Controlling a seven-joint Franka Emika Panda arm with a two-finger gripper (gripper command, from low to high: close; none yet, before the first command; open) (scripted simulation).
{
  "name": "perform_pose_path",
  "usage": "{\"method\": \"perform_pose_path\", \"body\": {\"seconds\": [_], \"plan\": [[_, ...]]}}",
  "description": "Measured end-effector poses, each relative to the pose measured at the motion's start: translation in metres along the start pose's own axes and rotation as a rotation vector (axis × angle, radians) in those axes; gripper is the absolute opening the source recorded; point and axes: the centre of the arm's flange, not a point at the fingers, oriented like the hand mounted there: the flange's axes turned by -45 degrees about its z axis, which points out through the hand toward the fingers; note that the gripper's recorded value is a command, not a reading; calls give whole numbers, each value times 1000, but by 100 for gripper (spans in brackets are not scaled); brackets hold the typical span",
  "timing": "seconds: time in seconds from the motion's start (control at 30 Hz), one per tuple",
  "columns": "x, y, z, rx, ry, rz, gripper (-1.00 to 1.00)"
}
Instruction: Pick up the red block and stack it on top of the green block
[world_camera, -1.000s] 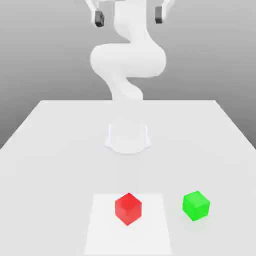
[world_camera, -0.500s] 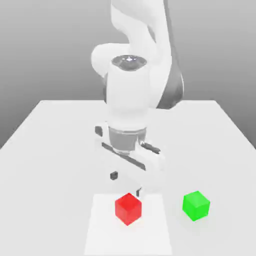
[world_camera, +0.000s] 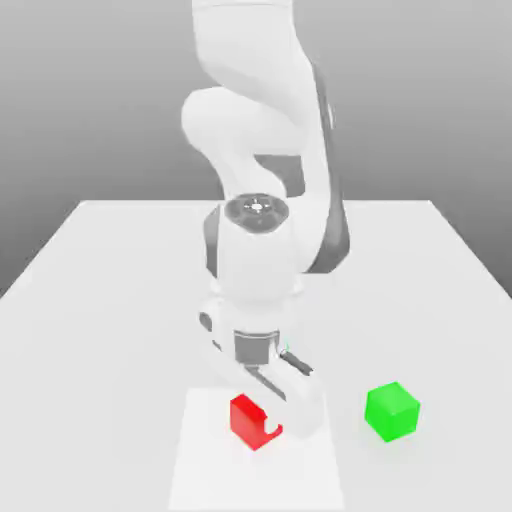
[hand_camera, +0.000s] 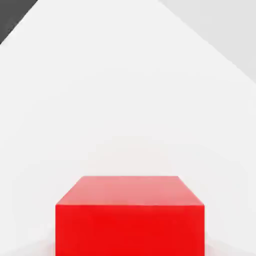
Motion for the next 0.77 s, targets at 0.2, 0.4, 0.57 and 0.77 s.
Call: {"method": "perform_pose_path", "body": {"seconds": [0.2,0.4,0.57,0.77], "plan": [[-35,-29,-46,-1,-1,-182,-100],[-154,-95,-71,-1,-3,-710,-100],[-157,-100,-43,-2,2,-743,-100],[-159,-98,-12,-2,-2,-749,100]]}}
